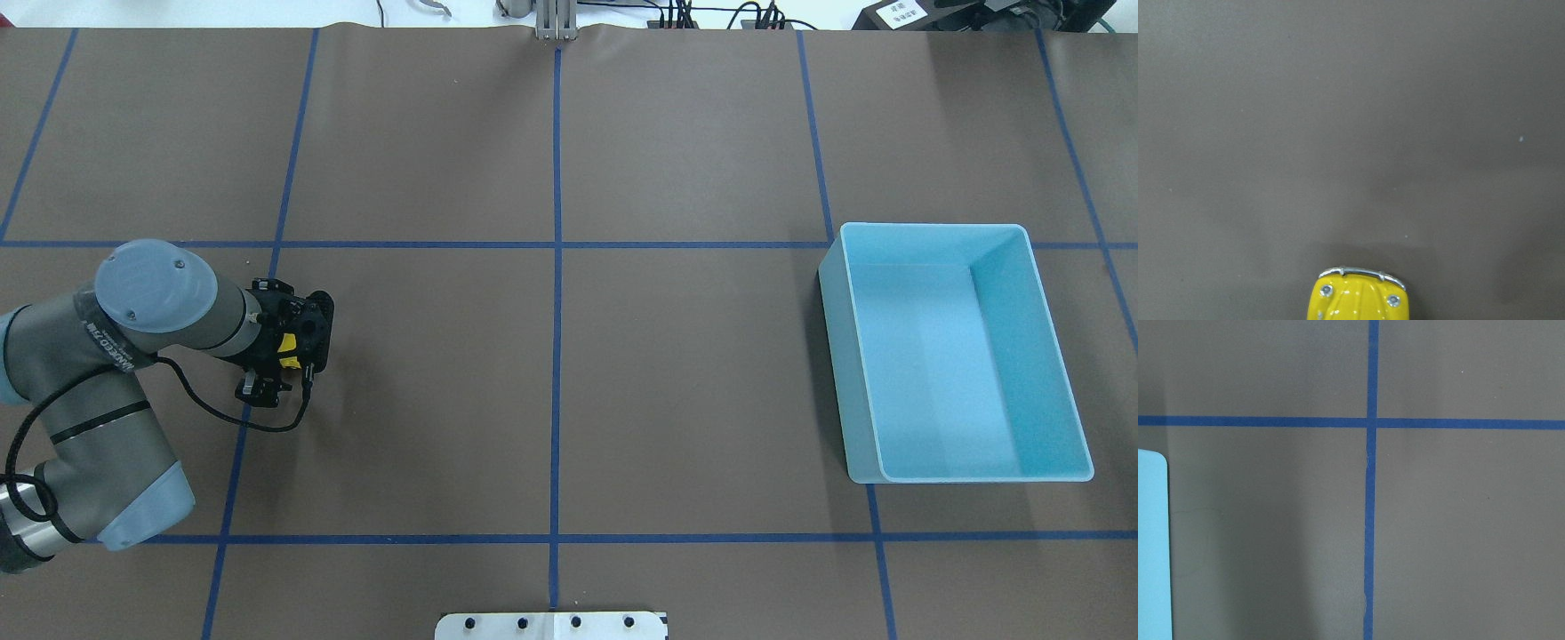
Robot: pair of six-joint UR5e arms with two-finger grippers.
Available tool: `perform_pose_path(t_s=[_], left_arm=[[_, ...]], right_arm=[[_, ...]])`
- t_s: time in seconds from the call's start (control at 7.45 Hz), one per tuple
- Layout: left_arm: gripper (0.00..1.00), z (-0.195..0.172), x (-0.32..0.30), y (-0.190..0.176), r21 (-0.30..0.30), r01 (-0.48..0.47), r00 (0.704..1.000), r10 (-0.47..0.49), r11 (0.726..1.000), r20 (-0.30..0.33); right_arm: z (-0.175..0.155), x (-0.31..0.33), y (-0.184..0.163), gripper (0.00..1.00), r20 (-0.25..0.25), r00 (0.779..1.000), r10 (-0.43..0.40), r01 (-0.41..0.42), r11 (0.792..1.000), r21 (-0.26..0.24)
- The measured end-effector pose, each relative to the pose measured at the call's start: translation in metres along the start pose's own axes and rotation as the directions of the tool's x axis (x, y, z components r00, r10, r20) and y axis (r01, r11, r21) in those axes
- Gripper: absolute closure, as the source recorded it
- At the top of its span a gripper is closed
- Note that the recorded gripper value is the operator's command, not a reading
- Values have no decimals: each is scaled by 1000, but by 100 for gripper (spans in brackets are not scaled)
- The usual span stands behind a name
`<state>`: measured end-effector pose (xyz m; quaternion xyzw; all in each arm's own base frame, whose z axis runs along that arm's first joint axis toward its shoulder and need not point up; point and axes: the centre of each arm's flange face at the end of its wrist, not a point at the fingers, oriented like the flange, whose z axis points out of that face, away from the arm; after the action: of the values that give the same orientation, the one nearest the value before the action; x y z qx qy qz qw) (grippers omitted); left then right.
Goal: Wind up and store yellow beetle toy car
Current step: 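Press the held car down onto the table with the left gripper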
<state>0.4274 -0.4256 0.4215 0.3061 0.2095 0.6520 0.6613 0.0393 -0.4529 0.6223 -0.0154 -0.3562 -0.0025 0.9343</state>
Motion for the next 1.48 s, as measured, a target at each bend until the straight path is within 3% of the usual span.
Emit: perform_pose_path(t_s=[0.13,0.27,0.54,1.07,1.48], left_arm=[[2,2,-1,0,-2,-13,1000,13,1000,-1],[15,3,-1,0,-4,-31,1000,31,1000,-1],[52,3,-2,0,-3,-46,999,46,999,0],[72,2,-2,5,-3,-5,1000,5,1000,-7],[74,-13,-7,10,24,53,998,-52,998,-24]], right_arm=[[-2,0,1,0,-1,1000,0,0,1000,4],[-3,-1,0,0,-2,1000,-1,1,1000,6],[-4,-1,-1,0,-4,1000,-2,2,1000,9],[-5,-2,-1,0,-8,1000,-5,5,1000,12],[-4,-1,-2,0,-11,1000,-5,5,1000,10]])
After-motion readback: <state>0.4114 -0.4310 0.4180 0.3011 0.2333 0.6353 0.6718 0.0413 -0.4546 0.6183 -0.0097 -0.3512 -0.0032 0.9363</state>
